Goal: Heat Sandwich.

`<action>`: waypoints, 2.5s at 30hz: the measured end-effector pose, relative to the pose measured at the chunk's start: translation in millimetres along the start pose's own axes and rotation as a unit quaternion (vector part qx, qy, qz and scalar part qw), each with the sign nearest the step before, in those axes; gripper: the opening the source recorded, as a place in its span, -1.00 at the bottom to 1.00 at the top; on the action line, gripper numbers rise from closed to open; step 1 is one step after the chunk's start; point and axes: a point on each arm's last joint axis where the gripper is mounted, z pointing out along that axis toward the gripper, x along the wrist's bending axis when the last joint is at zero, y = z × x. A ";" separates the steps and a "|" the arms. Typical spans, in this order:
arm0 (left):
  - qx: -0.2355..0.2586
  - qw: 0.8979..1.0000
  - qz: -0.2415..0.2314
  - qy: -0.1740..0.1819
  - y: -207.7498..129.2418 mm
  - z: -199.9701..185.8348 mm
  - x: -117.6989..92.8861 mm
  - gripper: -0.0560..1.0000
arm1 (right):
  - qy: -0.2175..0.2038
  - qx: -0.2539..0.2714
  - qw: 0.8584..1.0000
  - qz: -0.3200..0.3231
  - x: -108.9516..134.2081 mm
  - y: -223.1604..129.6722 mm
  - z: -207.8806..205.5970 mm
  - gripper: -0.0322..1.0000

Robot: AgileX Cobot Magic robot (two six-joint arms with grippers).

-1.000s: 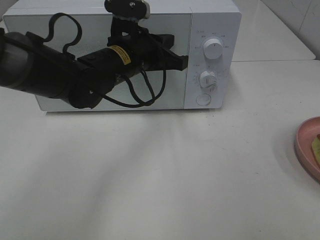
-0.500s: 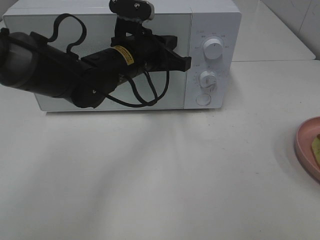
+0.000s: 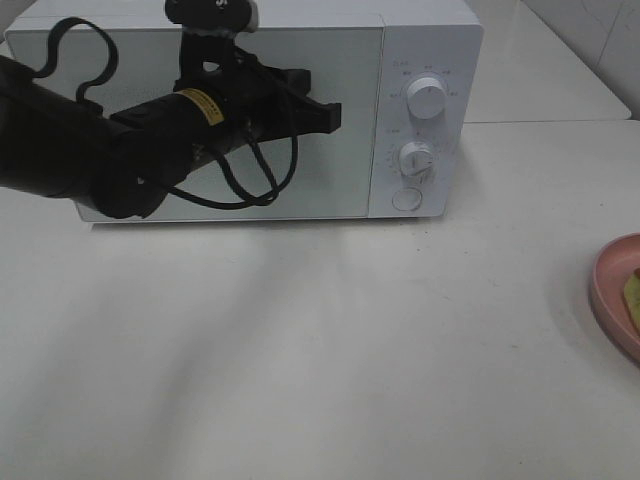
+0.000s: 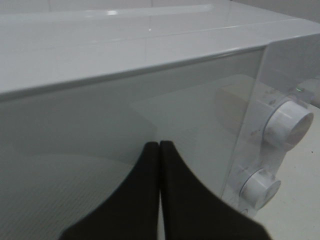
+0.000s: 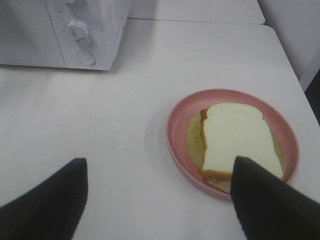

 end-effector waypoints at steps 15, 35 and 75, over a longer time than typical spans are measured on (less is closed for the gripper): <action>0.053 0.998 0.005 -0.019 -12.4 -59.4 -14.6 -0.89 | 0.000 0.000 1.000 0.000 0.0 0.0 0.0 0.54; 0.301 0.953 -0.024 0.000 -11.4 -112.7 -14.7 0.91 | 0.000 0.000 1.000 0.000 0.0 0.0 0.0 0.54; 0.546 0.790 -0.159 0.230 27.4 -251.7 108.7 0.91 | 0.000 0.000 1.000 0.000 0.0 0.0 0.0 0.54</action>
